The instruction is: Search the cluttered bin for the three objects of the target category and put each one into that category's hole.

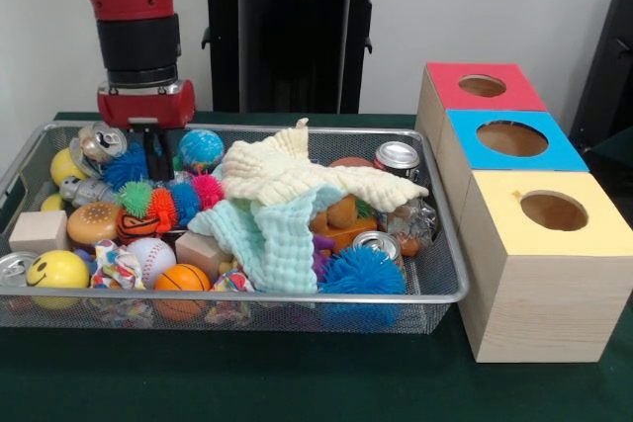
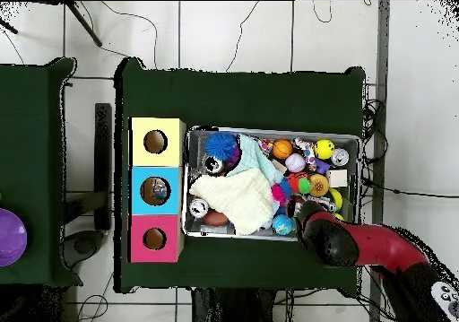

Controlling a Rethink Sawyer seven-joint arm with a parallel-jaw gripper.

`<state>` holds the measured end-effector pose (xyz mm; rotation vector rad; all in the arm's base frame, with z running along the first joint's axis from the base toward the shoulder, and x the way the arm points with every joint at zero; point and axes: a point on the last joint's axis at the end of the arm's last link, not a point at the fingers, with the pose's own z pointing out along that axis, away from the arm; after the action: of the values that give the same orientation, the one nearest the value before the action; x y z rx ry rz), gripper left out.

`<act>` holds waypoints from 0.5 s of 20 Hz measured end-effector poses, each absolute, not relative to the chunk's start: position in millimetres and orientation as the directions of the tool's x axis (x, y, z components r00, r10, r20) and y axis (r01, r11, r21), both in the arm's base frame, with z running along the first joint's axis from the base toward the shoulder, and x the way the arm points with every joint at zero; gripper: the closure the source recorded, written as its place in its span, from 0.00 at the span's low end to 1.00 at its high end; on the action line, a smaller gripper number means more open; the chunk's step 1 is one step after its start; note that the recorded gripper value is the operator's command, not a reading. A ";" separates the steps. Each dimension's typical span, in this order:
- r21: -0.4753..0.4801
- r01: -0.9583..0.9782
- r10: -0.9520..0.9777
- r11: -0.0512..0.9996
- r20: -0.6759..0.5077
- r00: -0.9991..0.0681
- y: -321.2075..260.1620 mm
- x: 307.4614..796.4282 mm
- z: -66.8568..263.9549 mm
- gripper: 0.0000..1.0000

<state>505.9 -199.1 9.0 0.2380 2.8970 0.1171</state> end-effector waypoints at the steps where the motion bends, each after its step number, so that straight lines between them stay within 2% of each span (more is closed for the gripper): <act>1: 0.094 0.170 0.185 0.981 -0.197 -0.963 -202.5 507.0 15.6 1.00; 10: 0.073 0.197 0.208 0.978 -0.197 -0.958 -211.3 517.3 37.3 1.00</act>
<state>517.3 -211.3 37.3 0.3017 2.9200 0.0775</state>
